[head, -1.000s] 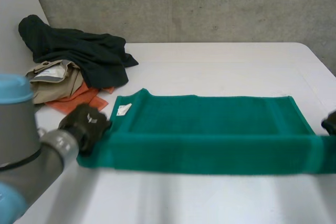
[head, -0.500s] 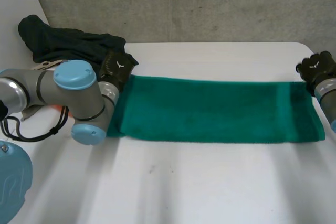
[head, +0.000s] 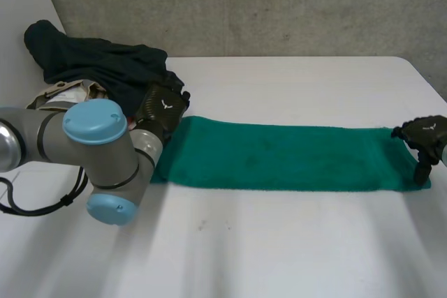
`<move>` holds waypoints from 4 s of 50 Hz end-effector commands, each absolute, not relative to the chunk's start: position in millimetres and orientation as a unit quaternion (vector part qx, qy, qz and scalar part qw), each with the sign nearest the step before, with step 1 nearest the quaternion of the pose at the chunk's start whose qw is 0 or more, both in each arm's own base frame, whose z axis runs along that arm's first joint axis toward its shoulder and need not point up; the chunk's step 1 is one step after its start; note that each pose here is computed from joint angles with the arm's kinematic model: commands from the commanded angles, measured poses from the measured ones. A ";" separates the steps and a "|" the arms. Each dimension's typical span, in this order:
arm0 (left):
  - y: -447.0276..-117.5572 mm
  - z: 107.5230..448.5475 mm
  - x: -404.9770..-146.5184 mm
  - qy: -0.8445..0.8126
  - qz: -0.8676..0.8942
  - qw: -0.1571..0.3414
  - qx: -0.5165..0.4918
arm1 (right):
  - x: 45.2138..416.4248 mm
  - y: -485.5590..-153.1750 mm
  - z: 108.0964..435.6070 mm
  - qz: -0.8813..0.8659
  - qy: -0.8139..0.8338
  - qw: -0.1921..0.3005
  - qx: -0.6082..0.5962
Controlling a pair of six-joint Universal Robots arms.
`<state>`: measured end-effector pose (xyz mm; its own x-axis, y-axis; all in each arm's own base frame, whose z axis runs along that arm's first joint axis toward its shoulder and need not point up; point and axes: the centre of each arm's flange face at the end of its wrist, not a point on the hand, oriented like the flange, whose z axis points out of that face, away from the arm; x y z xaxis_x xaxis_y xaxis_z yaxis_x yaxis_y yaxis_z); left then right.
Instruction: Fold the laundry.
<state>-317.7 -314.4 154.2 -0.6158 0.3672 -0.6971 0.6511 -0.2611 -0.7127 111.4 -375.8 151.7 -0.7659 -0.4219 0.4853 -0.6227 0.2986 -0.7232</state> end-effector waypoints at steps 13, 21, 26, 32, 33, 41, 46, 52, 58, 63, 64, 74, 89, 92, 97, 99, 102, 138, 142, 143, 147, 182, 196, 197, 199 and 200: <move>-301.3 176.1 -307.8 0.595 -0.679 0.105 0.417 | 42.2 -404.0 156.6 0.515 -0.786 0.204 0.273; -293.7 180.0 -299.0 0.601 -0.676 0.105 0.413 | 39.1 -408.8 173.6 0.514 -0.739 0.282 0.332; -291.9 186.1 -297.2 0.608 -0.682 0.091 0.396 | 128.4 -398.5 202.5 0.612 -0.667 0.210 0.369; -286.4 200.8 -294.6 0.616 -0.697 0.062 0.363 | 245.6 -346.5 217.6 0.684 -0.572 0.072 0.447; -285.5 201.3 -294.3 0.617 -0.697 0.058 0.360 | 260.5 -336.7 216.0 0.686 -0.560 0.054 0.462; -278.2 200.1 -292.3 0.625 -0.694 0.048 0.355 | 372.9 -238.7 159.3 0.663 -0.440 -0.103 0.597; -277.1 193.6 -293.2 0.629 -0.687 0.046 0.360 | 381.4 -230.7 134.0 0.646 -0.449 -0.098 0.609; -276.6 193.9 -295.8 0.627 -0.689 0.043 0.362 | 355.7 -245.1 147.4 0.643 -0.542 -0.060 0.538; -271.4 198.3 -304.7 0.617 -0.695 0.033 0.367 | 275.3 -282.4 176.7 0.616 -0.661 -0.055 0.425; -269.7 200.4 -308.0 0.612 -0.698 0.030 0.369 | 248.1 -276.0 148.6 0.553 -0.713 -0.063 0.427; -267.1 200.3 -310.8 0.610 -0.698 0.026 0.373 | 245.5 -271.9 142.7 0.544 -0.715 -0.058 0.436; -249.0 181.0 -351.3 0.589 -0.690 -0.035 0.419 | 223.7 -279.0 127.1 0.528 -0.713 -0.009 0.461; -250.8 191.1 -332.2 0.601 -0.691 -0.016 0.402 | 235.8 -309.1 172.7 0.612 -0.606 0.168 0.480; -258.2 197.1 -317.0 0.609 -0.693 0.000 0.385 | 290.6 -277.9 185.8 0.646 -0.523 0.132 0.539; -261.7 205.4 -303.1 0.613 -0.698 0.012 0.371 | 343.5 -233.2 185.4 0.673 -0.435 0.033 0.598; -262.7 204.5 -298.3 0.618 -0.695 0.014 0.366 | 356.7 -217.0 163.1 0.655 -0.417 -0.015 0.631; -261.8 202.6 -296.5 0.626 -0.693 0.006 0.358 | 365.1 -204.2 138.7 0.630 -0.411 -0.048 0.657; -248.9 148.1 -408.3 0.660 -0.643 -0.064 0.384 | 265.0 -321.8 171.2 0.524 -0.783 -0.205 0.265; -245.2 133.4 -394.6 0.688 -0.614 -0.032 0.385 | 279.3 -319.0 160.0 0.497 -0.784 -0.232 0.291; -242.9 130.1 -392.3 0.693 -0.606 -0.030 0.389 | 282.5 -317.8 158.3 0.494 -0.783 -0.235 0.296; -233.3 117.6 -384.0 0.710 -0.577 -0.022 0.404 | 289.9 -312.8 144.6 0.473 -0.788 -0.235 0.315; -213.4 252.2 -363.0 0.604 -0.603 -0.284 0.438 | 258.1 -267.9 124.7 0.450 -0.841 -0.215 0.208; -211.8 246.5 -357.6 0.618 -0.570 -0.323 0.433 | 267.9 -277.6 111.0 0.454 -0.834 -0.241 0.202; -212.0 246.1 -357.4 0.619 -0.571 -0.322 0.433 | 268.4 -279.1 111.5 0.457 -0.832 -0.241 0.202; -211.9 246.1 -357.5 0.619 -0.572 -0.321 0.432 | 270.5 -283.4 110.9 0.464 -0.828 -0.242 0.203; -211.7 245.7 -357.4 0.620 -0.571 -0.321 0.432 | 271.0 -284.9 109.3 0.464 -0.828 -0.242 0.203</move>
<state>-357.9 -211.7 247.4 -0.4040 0.9106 -0.0873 0.1612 -0.0231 -0.9867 267.3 -275.8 112.2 -0.8013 -0.5575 -0.2173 -0.1204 0.5060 -0.8541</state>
